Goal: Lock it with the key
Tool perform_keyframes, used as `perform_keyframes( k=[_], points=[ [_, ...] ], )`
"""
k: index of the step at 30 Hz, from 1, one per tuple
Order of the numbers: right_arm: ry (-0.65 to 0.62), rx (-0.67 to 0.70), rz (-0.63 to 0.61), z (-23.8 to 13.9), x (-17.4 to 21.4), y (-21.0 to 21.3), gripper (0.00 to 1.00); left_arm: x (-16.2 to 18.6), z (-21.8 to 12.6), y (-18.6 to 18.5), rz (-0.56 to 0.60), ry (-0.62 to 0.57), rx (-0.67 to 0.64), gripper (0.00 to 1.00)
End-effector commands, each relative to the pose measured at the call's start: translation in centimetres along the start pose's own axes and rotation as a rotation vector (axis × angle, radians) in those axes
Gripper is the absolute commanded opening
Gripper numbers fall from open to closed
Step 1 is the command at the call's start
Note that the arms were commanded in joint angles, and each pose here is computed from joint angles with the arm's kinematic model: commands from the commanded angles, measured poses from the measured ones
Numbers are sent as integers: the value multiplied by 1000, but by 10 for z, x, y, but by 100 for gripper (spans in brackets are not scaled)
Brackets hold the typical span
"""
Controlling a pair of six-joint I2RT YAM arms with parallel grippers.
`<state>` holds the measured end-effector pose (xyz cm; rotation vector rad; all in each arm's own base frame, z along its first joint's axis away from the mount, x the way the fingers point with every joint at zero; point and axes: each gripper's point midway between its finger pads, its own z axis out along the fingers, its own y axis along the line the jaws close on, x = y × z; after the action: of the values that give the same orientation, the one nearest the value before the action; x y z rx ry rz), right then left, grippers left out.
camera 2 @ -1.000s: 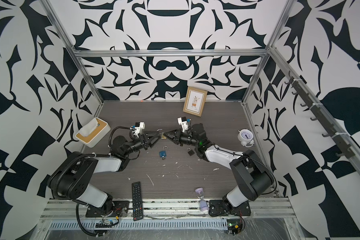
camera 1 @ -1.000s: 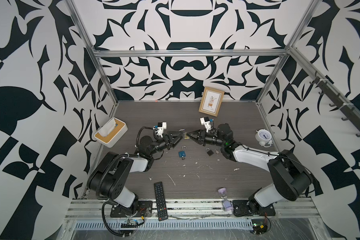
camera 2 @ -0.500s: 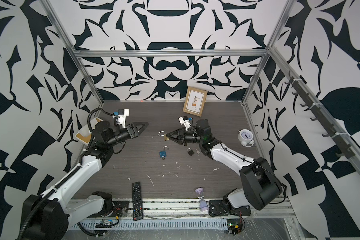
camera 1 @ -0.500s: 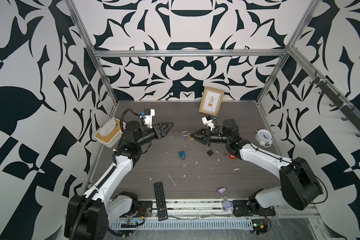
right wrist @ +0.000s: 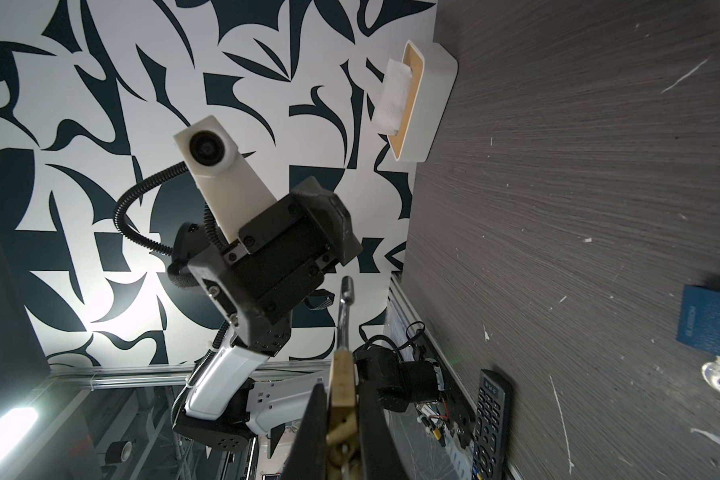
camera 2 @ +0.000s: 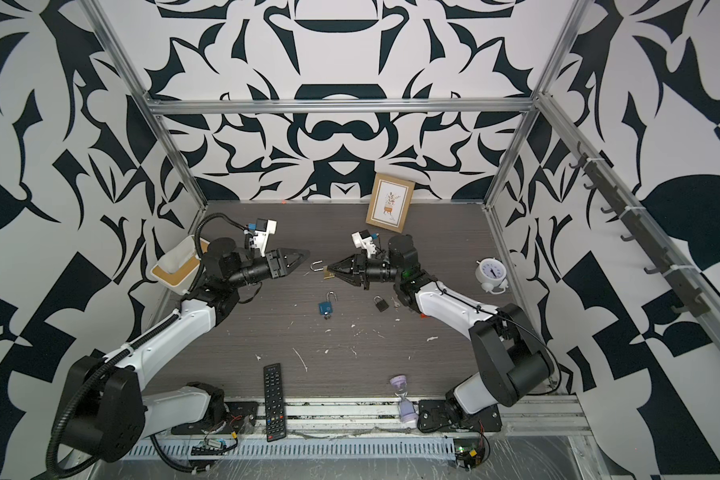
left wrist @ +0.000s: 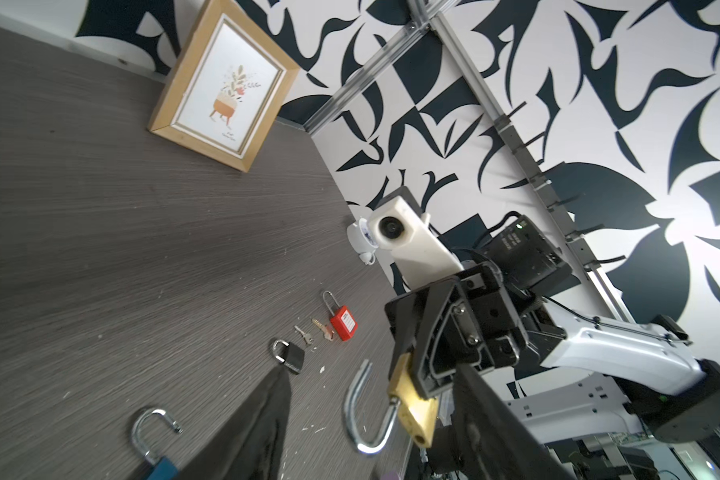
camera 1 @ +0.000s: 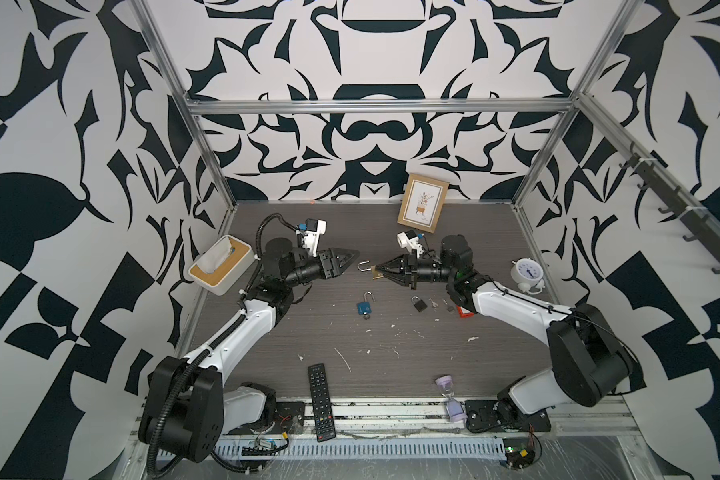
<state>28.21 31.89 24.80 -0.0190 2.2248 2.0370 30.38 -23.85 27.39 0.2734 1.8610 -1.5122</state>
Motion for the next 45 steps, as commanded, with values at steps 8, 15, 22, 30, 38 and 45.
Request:
perform_keyframes(
  k=[8, 15, 22, 30, 38, 45],
  points=[
    [8, -57, -63, 6, -1, 17, 0, 18, 22, -18, -45, 50, 193, 64],
    [6, -59, -70, 5, 0, 20, 0, 24, 28, -15, -79, 63, 226, 63],
    [-38, -53, -100, 4, -9, 24, 0, 30, 30, -13, -142, 66, 297, 60],
    [-54, -33, -107, 4, -18, 21, 0, 39, 28, -7, -173, 71, 299, 56],
    [-78, 38, -126, -1, -21, 7, 0, 40, 24, -11, -178, 65, 302, 46],
    [-118, 48, -152, -12, -27, 12, 0, 44, 24, -6, -194, 73, 292, 43]
  ],
)
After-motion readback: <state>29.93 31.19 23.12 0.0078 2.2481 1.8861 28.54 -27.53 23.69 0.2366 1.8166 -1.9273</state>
